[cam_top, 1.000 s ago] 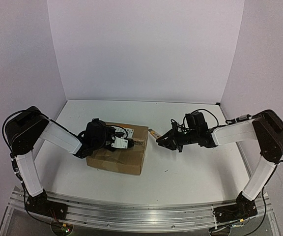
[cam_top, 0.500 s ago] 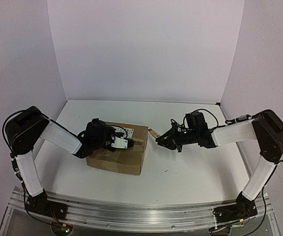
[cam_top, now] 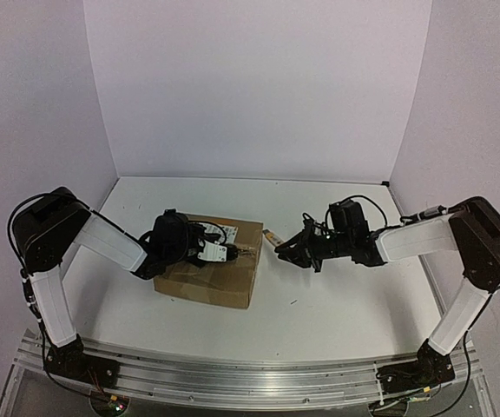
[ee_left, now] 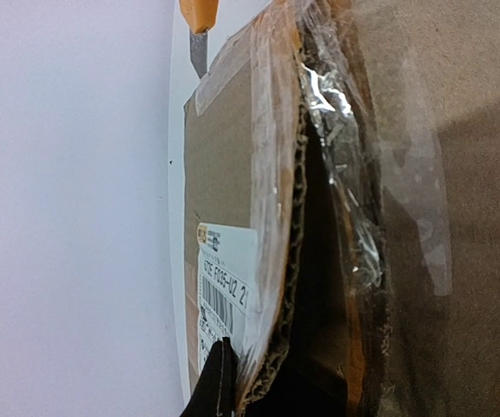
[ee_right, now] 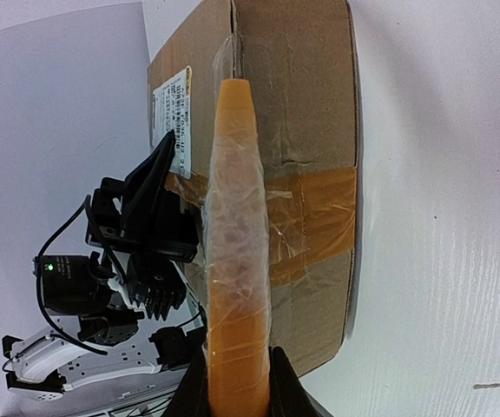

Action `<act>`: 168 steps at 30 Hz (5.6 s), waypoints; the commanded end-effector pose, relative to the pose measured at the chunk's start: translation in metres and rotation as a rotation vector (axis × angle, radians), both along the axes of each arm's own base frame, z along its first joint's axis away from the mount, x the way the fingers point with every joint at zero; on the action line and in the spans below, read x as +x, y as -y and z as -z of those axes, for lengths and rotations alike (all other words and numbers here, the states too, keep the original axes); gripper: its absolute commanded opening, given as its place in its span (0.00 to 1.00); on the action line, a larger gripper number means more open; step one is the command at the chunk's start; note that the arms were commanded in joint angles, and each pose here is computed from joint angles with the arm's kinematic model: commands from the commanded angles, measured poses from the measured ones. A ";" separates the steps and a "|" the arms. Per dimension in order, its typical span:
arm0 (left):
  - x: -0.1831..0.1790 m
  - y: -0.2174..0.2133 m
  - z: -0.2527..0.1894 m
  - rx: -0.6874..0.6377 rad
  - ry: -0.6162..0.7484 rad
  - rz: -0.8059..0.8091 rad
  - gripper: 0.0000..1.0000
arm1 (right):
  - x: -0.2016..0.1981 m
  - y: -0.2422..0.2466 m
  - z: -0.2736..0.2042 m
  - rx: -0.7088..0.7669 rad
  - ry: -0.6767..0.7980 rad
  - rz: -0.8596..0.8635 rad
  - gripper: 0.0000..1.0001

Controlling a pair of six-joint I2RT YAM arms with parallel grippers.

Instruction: Unpack the express box

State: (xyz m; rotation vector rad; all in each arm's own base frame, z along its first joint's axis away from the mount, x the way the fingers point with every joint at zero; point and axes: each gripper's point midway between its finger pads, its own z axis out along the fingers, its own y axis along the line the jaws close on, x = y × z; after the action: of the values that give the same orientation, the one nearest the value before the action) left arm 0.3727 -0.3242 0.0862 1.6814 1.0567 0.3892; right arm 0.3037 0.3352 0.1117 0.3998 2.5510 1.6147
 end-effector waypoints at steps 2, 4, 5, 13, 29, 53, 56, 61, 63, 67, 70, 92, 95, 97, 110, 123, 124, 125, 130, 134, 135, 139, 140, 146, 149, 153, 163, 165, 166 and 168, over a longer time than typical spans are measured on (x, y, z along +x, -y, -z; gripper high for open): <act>0.012 -0.006 0.018 0.000 -0.083 -0.074 0.00 | -0.059 -0.035 -0.022 0.109 -0.014 -0.257 0.00; 0.020 -0.006 0.018 -0.009 -0.097 -0.105 0.00 | -0.068 -0.040 -0.026 0.123 -0.015 -0.293 0.00; 0.025 -0.008 0.017 -0.012 -0.105 -0.125 0.00 | -0.073 -0.041 -0.026 0.127 -0.019 -0.306 0.00; 0.041 -0.011 0.018 -0.020 -0.103 -0.177 0.00 | -0.092 -0.044 -0.023 0.131 -0.047 -0.341 0.00; 0.053 -0.025 0.028 0.001 -0.101 -0.216 0.00 | -0.128 -0.051 -0.038 0.180 -0.056 -0.436 0.00; 0.054 -0.022 0.000 -0.097 -0.269 -0.279 0.00 | -0.045 -0.001 -0.056 0.021 0.076 -0.223 0.00; 0.052 -0.022 0.000 -0.101 -0.257 -0.267 0.00 | -0.034 -0.001 -0.052 0.012 0.090 -0.229 0.00; 0.047 -0.026 0.007 -0.073 -0.215 -0.230 0.00 | -0.027 -0.010 -0.036 0.000 0.086 -0.273 0.00; 0.048 -0.028 0.009 -0.073 -0.219 -0.232 0.00 | -0.024 -0.012 -0.028 -0.009 0.083 -0.287 0.00; 0.047 -0.029 0.011 -0.081 -0.238 -0.232 0.00 | -0.020 -0.014 -0.014 -0.031 0.075 -0.293 0.00; 0.044 -0.030 0.013 -0.073 -0.232 -0.220 0.00 | -0.020 -0.014 -0.010 -0.035 0.068 -0.296 0.00; -0.011 -0.029 -0.015 -0.020 -0.689 0.004 0.60 | -0.030 -0.011 -0.009 -0.031 0.055 -0.311 0.00; -0.021 -0.027 -0.023 -0.008 -0.782 0.018 0.64 | -0.036 -0.016 -0.014 -0.006 0.063 -0.349 0.00; -0.029 -0.026 -0.025 0.004 -0.850 0.023 0.64 | -0.040 -0.016 -0.016 0.005 0.065 -0.367 0.00; 0.055 -0.095 -0.037 -0.133 -0.856 -0.347 0.66 | -0.046 -0.007 -0.011 -0.084 0.064 -0.333 0.00; 0.173 -0.149 -0.010 -0.243 -0.822 -0.600 0.62 | -0.166 0.012 -0.011 -0.358 0.173 -0.665 0.00; 0.176 -0.149 -0.008 -0.248 -0.821 -0.600 0.61 | -0.173 0.011 -0.002 -0.372 0.152 -0.689 0.00; 0.179 -0.147 -0.006 -0.253 -0.825 -0.595 0.61 | -0.176 0.008 0.004 -0.382 0.143 -0.708 0.00; 0.169 -0.143 0.009 -0.223 -0.868 -0.560 0.60 | -0.163 -0.011 0.029 -0.428 0.157 -0.765 0.00; 0.136 -0.146 0.019 -0.156 -0.898 -0.492 0.59 | -0.128 -0.032 0.035 -0.471 0.213 -0.725 0.00; 0.125 -0.147 0.022 -0.140 -0.911 -0.475 0.59 | -0.116 -0.035 0.036 -0.490 0.219 -0.694 0.00; 0.073 -0.144 0.027 -0.074 -0.957 -0.382 0.58 | -0.057 -0.032 0.041 -0.545 0.228 -0.530 0.00; 0.059 -0.140 0.026 -0.055 -0.961 -0.351 0.57 | -0.043 -0.033 0.038 -0.549 0.248 -0.499 0.00; -0.035 -0.106 0.035 0.070 -0.971 -0.153 0.56 | 0.028 -0.052 0.026 -0.554 0.368 -0.439 0.00; -0.073 -0.082 0.032 0.091 -0.977 -0.052 0.56 | 0.051 -0.070 0.024 -0.528 0.407 -0.442 0.00; -0.101 -0.063 0.021 0.087 -0.973 0.020 0.56 | 0.078 -0.074 0.026 -0.550 0.438 -0.405 0.00; -0.161 -0.093 -0.011 0.276 -1.053 0.205 0.59 | 0.147 -0.022 -0.011 -0.675 0.550 -0.244 0.00; -0.145 -0.094 -0.026 0.268 -1.038 0.177 0.59 | 0.149 0.002 -0.016 -0.744 0.524 -0.190 0.00; -0.131 -0.093 -0.036 0.242 -1.023 0.159 0.58 | 0.146 0.015 -0.017 -0.782 0.507 -0.168 0.00; -0.095 -0.087 -0.054 0.149 -1.016 0.095 0.57 | 0.130 0.040 -0.025 -0.846 0.479 -0.137 0.00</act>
State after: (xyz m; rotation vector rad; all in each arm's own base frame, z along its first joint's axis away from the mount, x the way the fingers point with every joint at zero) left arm 0.2313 -0.2294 0.0909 2.2325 1.6890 -0.5346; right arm 0.4427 0.3391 0.0990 -0.3126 2.6139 0.5860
